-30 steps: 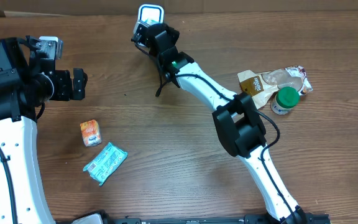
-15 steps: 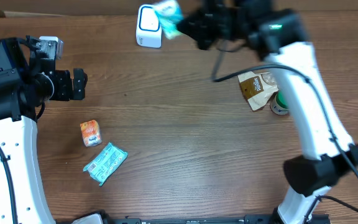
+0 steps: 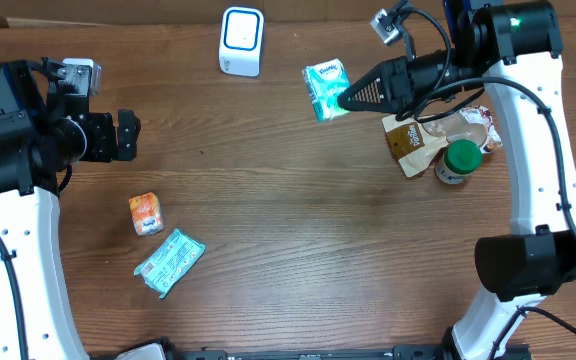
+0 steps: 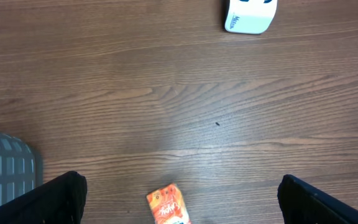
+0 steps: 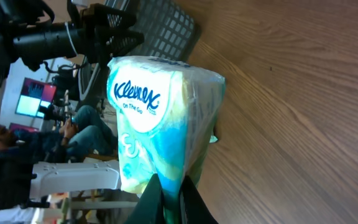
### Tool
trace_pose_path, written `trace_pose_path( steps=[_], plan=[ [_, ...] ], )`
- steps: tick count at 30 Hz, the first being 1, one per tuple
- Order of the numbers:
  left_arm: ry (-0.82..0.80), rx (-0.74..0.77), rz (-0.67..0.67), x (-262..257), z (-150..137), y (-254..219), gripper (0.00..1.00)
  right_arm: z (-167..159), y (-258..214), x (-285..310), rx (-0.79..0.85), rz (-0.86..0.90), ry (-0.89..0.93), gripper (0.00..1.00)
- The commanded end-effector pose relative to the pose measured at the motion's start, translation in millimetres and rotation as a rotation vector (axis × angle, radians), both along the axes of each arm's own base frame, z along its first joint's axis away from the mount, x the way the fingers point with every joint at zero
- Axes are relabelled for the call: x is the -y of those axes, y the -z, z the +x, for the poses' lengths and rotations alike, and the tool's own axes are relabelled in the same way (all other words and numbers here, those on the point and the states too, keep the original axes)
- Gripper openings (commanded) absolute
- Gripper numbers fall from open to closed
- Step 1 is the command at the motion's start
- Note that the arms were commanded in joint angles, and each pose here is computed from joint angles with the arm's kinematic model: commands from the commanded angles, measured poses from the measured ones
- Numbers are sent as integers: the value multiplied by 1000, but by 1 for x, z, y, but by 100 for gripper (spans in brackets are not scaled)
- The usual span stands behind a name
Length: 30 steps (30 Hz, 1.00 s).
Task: Scan the item barcode
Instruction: 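Carry the tissue pack right and set it near the jar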
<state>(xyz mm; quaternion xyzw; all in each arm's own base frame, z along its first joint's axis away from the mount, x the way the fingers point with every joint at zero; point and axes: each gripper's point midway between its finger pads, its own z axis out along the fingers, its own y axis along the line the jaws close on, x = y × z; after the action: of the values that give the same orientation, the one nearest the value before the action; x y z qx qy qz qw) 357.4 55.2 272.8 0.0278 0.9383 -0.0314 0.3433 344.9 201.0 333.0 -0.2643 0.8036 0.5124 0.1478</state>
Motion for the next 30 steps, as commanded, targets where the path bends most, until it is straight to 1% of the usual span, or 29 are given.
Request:
trace_pose_path(
  steps=[1,7,11,12,13,15,16,17,18,21,25,26,30],
  plan=[
    [8,8,19,-3,1,-2,100,-4,-7,-1,62,29,-31,4],
    [8,8,18,-3,1,-2,99,-1,3,4,68,-40,-18,4],
    [8,8,18,-3,1,-2,100,8,34,23,46,-244,41,4],
    [8,8,18,-3,1,-2,100,13,47,33,28,-334,80,4],
    [8,8,18,-3,1,-2,100,16,55,39,15,-383,107,4],
    [8,8,18,-3,1,-2,100,28,78,63,-37,-548,227,4],
    [8,8,18,-3,1,-2,100,36,91,79,-71,-644,317,4],
    [8,8,18,-3,1,-2,100,45,106,100,-121,-759,452,4],
    [8,8,18,-3,1,-2,100,49,116,111,-153,-814,524,4],
    [8,8,18,-3,1,-2,100,54,141,131,-226,-888,652,4],
    [8,8,18,-3,1,-2,99,56,189,153,-310,-946,762,4],
    [8,8,18,-3,1,-2,99,53,209,162,-341,-972,797,4],
    [8,8,18,-3,1,-2,100,38,239,176,-403,-1009,801,4]
  ],
)
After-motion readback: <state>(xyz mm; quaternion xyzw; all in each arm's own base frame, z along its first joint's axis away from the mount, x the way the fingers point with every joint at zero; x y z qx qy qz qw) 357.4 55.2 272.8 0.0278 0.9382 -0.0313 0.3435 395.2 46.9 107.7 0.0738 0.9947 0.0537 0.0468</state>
